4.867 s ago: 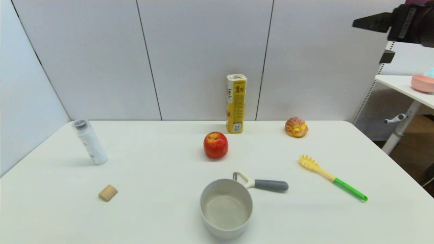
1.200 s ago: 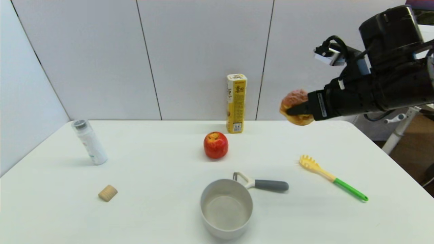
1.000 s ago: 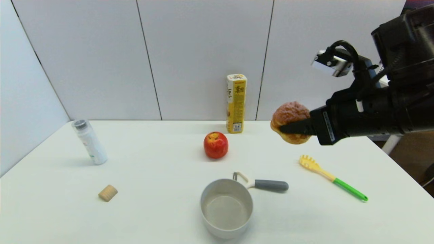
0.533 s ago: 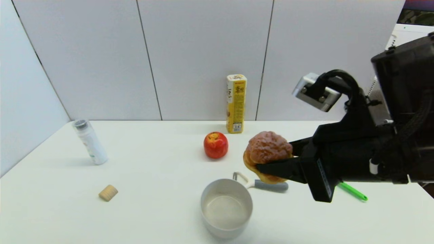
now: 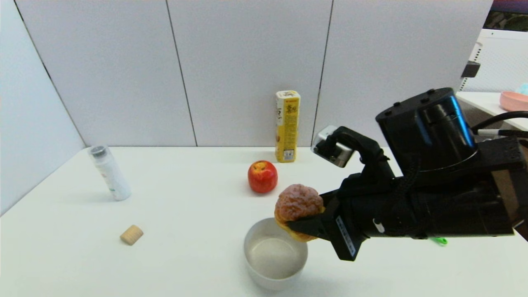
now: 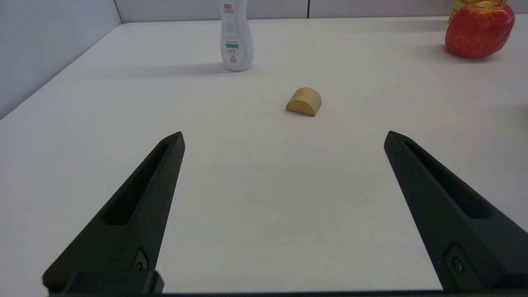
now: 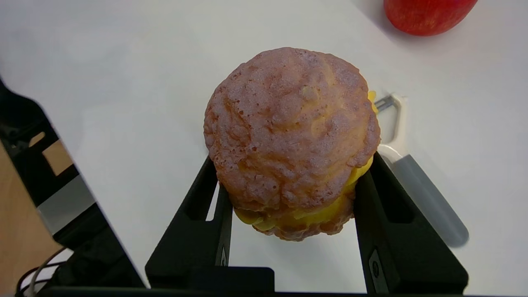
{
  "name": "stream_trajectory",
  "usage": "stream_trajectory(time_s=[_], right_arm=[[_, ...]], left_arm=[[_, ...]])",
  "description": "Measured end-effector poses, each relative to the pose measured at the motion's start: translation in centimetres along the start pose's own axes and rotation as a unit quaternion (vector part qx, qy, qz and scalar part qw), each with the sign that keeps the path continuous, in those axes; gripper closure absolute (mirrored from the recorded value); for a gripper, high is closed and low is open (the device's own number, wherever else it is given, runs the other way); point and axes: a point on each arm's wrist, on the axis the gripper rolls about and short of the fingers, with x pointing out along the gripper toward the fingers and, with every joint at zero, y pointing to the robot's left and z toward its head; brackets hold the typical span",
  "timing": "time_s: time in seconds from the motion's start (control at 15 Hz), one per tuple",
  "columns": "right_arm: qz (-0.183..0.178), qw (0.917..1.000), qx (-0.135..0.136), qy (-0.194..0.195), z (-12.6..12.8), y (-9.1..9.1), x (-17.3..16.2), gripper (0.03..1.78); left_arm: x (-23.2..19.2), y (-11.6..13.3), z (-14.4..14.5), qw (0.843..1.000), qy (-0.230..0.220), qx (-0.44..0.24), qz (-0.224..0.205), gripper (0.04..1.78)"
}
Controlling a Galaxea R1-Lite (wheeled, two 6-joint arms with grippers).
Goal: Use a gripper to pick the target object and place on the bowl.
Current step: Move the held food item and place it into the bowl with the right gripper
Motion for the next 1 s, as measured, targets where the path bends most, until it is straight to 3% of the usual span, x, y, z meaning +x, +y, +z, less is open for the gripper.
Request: stream_trajectory(time_s=[0.4,0.73,1.0], right_arm=[[0.002,0.9996,0.004,0.027,-0.3,-0.4,3.8,0.99],[0.011,0.9991,-0.003,0.042,-0.8,0.1,4.8,0.99],[0.012,0.9981,0.000,0.061,-1.6,0.1,4.9,0.67]], left_arm=[[0.0,0.0,0.0,1.000,0.000,0.000,0.000,0.11],[0.0,0.0,0.0,1.000,0.000,0.000,0.000,0.11],[0.0,0.0,0.0,1.000,0.000,0.000,0.000,0.11]])
